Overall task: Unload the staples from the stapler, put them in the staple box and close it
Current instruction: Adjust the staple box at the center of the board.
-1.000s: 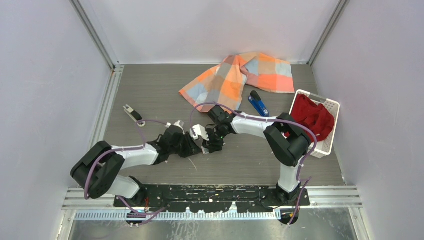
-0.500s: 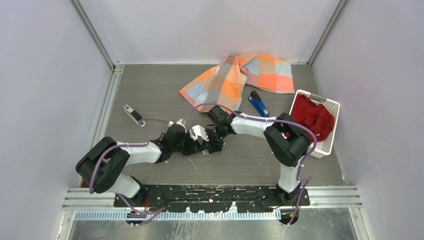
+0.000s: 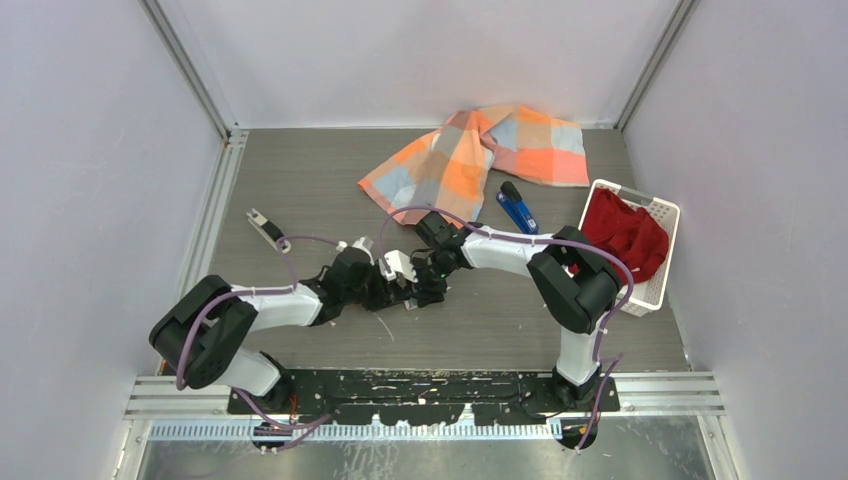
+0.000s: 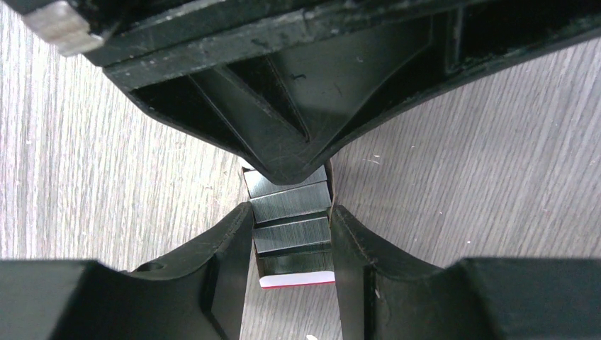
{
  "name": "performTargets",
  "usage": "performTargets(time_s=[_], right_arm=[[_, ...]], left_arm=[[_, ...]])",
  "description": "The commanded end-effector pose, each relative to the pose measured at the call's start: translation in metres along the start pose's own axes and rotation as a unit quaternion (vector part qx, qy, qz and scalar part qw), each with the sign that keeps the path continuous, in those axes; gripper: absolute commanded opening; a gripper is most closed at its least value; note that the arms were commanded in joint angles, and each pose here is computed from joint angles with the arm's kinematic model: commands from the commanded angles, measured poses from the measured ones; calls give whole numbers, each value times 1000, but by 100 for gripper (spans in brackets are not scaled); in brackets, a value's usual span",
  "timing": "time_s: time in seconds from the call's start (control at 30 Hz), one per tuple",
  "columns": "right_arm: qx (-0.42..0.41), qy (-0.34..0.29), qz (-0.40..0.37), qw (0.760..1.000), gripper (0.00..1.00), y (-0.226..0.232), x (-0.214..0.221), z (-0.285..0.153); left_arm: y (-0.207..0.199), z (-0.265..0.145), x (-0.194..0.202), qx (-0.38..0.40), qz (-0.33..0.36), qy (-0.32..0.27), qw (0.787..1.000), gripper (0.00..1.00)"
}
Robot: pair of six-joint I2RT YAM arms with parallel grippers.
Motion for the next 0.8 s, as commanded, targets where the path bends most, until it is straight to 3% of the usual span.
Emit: performTargets(time_s=[0.0, 0.37, 0.77], right_arm=[[13, -26, -24, 999, 47, 0, -16, -11], [10, -23, -22, 999, 47, 0, -15, -9], [11, -23, -23, 999, 47, 0, -16, -10]], left_arm=[[-8, -6, -3, 18, 21, -15, 1000, 31], [-4, -15, -1, 6, 22, -23, 999, 28], [-1, -7, 0, 1, 21, -8, 1000, 18]])
Point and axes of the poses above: each gripper's point midway between its finger pads, its own z axis out along the fingers, its own y axis along the line the jaws close on, x = y × z, the point moved 10 cm from there along -z, back along the fingers, and after that the axes turned 3 degrees about -z, right-handed, at the moved point
